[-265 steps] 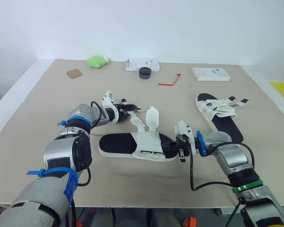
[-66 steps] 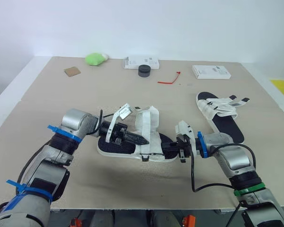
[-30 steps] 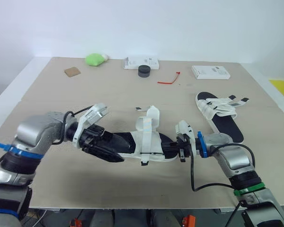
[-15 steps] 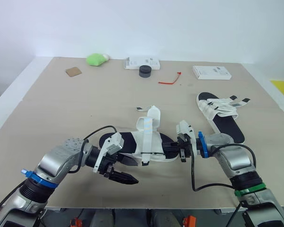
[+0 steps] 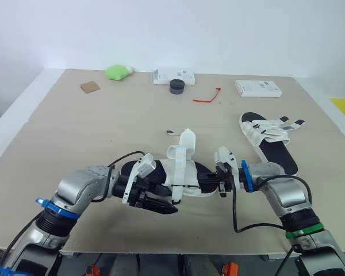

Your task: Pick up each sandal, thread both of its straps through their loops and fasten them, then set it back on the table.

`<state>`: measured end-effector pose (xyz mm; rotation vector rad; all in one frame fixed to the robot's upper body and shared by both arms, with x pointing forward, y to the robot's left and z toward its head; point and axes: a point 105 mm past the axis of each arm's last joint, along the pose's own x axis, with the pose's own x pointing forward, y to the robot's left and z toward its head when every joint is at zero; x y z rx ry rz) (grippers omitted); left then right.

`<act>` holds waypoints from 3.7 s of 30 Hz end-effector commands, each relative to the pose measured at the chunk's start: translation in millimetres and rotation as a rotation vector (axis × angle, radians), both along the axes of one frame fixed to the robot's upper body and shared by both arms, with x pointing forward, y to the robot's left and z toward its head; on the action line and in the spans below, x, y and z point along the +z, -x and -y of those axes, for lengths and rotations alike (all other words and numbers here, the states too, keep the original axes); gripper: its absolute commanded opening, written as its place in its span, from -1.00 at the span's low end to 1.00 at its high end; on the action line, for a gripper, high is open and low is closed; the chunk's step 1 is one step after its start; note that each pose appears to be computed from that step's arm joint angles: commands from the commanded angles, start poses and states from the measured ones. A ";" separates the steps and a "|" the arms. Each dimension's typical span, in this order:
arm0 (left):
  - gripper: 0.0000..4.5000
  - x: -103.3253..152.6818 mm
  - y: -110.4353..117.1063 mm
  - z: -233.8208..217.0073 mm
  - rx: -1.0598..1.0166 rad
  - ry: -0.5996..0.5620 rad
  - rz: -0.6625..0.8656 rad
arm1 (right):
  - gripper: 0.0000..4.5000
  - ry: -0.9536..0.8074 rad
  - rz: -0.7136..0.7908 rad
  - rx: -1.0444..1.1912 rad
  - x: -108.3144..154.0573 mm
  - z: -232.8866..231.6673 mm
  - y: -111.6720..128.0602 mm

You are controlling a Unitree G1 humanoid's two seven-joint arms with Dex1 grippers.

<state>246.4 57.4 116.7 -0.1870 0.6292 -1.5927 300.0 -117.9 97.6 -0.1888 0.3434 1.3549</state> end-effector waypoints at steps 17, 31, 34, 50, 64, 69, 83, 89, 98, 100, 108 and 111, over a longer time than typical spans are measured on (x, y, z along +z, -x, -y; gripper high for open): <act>-0.97 19.7 -1.4 11.2 0.022 0.021 -0.088 | -1.00 0.065 -0.072 -0.056 -21.2 12.3 -0.2; -0.97 63.2 29.8 -17.2 -0.152 0.151 -0.281 | -1.00 0.070 -0.067 -0.053 -20.7 12.2 -2.3; -0.97 79.3 22.5 -21.1 -0.145 0.219 -0.367 | -1.00 0.067 -0.065 -0.054 -19.8 11.7 -3.5; -0.97 34.4 21.7 -7.1 -0.063 -0.030 -0.311 | -1.00 0.071 -0.059 -0.065 -17.7 15.5 -5.3; -0.97 -5.6 9.9 -12.6 0.021 -0.130 -0.215 | -1.00 0.073 -0.063 -0.068 -18.4 16.7 -3.5; -0.97 -0.2 13.9 -13.2 0.003 -0.118 -0.224 | -1.00 0.072 -0.060 -0.065 -16.7 15.9 -5.1; -0.72 5.8 -19.2 -26.8 0.156 -0.084 0.050 | -1.00 0.071 -0.061 -0.061 -16.2 15.7 -5.8; 0.45 32.5 -13.4 -14.5 0.131 0.057 0.001 | -1.00 0.071 -0.058 -0.058 -15.5 15.5 -7.2; 0.98 37.5 44.1 -43.7 -0.105 -0.092 -0.053 | -1.00 0.076 -0.058 -0.056 -15.1 17.4 -7.5; 0.98 32.1 51.9 -45.4 -0.130 -0.130 -0.032 | -1.00 0.077 -0.058 -0.055 -15.0 17.4 -7.5; 0.98 11.9 11.4 -24.1 0.066 -0.130 0.102 | -1.00 0.076 -0.056 -0.046 -14.4 14.5 -8.8; 0.98 8.2 0.5 -14.9 0.118 -0.117 0.115 | -1.00 0.073 -0.055 -0.044 -13.6 13.7 -8.7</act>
